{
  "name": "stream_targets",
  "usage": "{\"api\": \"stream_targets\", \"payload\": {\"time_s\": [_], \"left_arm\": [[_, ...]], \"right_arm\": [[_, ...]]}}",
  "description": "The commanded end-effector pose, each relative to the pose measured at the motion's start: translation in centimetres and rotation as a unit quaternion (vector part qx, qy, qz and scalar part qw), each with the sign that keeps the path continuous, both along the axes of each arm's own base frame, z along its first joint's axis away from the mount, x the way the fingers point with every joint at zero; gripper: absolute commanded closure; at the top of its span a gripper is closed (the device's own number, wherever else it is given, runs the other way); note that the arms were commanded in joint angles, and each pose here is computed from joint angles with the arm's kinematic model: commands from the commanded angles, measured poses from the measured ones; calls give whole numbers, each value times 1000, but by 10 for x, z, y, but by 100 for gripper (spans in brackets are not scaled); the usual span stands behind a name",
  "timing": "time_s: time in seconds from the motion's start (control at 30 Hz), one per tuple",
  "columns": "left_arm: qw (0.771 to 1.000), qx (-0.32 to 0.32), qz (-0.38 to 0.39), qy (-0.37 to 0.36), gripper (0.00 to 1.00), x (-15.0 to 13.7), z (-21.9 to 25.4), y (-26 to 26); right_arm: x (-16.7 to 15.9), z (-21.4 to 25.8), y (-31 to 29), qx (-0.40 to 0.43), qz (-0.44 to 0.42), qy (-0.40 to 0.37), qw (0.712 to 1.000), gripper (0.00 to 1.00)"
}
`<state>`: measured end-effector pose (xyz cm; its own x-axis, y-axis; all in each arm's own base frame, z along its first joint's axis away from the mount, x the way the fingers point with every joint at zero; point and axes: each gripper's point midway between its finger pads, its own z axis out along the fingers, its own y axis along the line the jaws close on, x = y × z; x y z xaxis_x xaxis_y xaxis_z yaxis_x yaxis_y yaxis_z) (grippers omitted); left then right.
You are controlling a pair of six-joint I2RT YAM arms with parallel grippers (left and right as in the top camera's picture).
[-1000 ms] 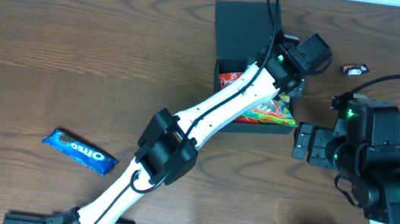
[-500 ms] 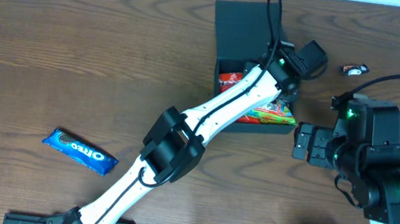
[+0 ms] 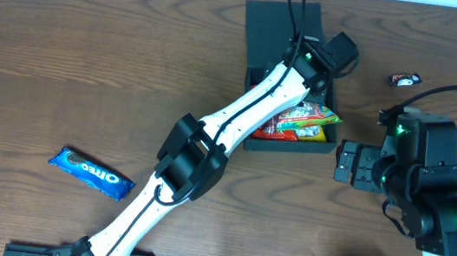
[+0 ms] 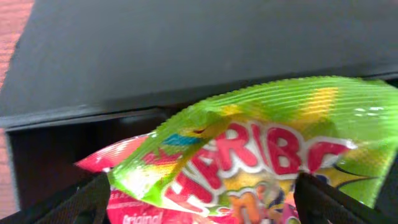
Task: Pack container
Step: 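Push the HARIBO bag further into the box with the left gripper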
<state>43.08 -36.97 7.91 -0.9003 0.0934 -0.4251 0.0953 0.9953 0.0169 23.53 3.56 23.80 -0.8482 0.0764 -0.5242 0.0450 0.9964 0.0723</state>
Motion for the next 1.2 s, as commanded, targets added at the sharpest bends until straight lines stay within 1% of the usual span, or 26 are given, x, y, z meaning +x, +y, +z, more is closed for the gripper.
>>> {"api": "stream_targets", "payload": {"time_s": [0.0, 0.07, 0.37, 0.67, 0.87, 0.97, 1.17], "left_arm": [[999, 2, -34, 6, 4, -6, -6, -12], [999, 3, -49, 5, 4, -11, -6, -19], [998, 4, -70, 5, 4, -28, -6, -36], [996, 20, -79, 21, 4, -42, -9, -35], [996, 24, -80, 19, 4, -44, -8, -36], [997, 19, -78, 5, 4, -42, 7, -36], [996, -12, -80, -27, 4, -43, 68, -34]], "right_arm": [[-1, 0, 1, 1, -2, 1, 1000, 1], [-1, 0, 1, 1, -2, 1, 1000, 1], [-1, 0, 1, 1, -2, 1, 1000, 1], [-1, 0, 1, 1, -2, 1, 1000, 1], [-1, 0, 1, 1, -2, 1, 1000, 1], [-1, 0, 1, 1, -2, 1, 1000, 1], [-1, 0, 1, 1, -2, 1, 1000, 1]]}}
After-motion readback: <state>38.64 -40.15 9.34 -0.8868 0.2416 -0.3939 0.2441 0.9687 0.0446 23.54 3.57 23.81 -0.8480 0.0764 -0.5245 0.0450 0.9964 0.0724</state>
